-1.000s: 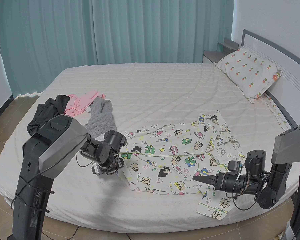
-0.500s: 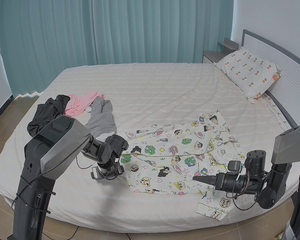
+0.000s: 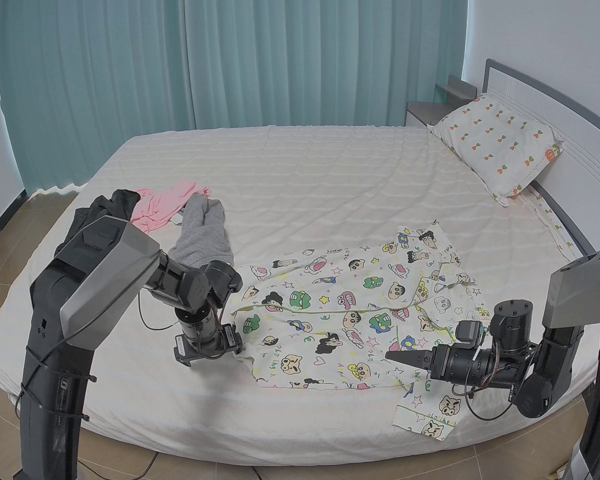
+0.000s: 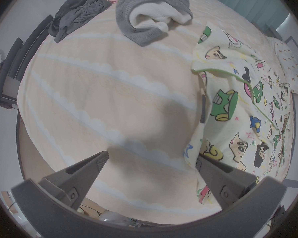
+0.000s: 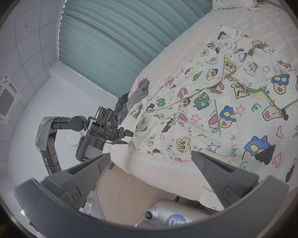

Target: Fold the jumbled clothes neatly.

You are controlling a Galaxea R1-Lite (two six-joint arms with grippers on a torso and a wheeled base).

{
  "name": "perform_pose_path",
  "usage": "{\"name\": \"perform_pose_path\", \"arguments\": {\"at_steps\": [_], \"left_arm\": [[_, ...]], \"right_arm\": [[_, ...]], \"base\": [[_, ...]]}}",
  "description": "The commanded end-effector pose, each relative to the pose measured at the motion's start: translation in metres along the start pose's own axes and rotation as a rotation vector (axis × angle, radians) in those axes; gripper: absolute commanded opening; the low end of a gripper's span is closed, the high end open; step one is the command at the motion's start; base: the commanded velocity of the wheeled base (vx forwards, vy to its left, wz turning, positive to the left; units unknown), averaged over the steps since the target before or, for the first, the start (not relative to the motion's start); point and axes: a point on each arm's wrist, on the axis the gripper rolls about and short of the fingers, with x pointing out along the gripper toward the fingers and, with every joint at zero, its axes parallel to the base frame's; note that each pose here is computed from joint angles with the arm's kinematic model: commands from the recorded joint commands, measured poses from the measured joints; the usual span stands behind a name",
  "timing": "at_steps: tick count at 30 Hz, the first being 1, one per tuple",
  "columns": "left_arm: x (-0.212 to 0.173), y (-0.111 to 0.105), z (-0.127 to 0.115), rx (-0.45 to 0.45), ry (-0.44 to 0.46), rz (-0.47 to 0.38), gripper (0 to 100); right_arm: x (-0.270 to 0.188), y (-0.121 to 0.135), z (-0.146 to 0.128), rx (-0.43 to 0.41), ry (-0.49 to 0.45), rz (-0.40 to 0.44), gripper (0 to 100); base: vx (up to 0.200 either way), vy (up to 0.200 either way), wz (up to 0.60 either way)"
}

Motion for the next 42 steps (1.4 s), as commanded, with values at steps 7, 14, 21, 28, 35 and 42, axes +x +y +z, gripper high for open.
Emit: {"name": "perform_pose_path", "arguments": {"at_steps": [7, 14, 21, 28, 35, 42], "left_arm": [[-0.020, 0.042, 0.026, -0.034, 0.058, -0.076, 100], [-0.025, 0.056, 0.016, 0.039, 0.111, -0.085, 100], [-0.022, 0.053, 0.020, 0.053, 0.089, -0.094, 100], [-0.015, 0.044, 0.027, -0.012, 0.047, -0.113, 100], [0.005, 0.015, 0.019, -0.006, 0.031, -0.067, 100], [0.009, -0.001, 0.008, 0.041, 0.021, -0.047, 100]], "right_arm": [[0.001, -0.001, -0.001, 0.001, 0.003, -0.002, 100], [0.001, -0.002, -0.001, 0.004, 0.002, -0.005, 100], [0.001, -0.002, 0.000, 0.003, 0.001, -0.005, 100], [0.001, -0.002, 0.000, 0.003, 0.001, -0.005, 100], [0.002, -0.002, -0.001, 0.003, 0.002, -0.004, 100], [0.002, -0.003, -0.001, 0.004, 0.004, -0.005, 100]], "base": [[0.000, 0.000, 0.00], [0.000, 0.000, 0.00], [0.000, 0.000, 0.00], [0.000, 0.000, 0.00], [0.000, 0.000, 0.00], [0.000, 0.000, 0.00]]}}
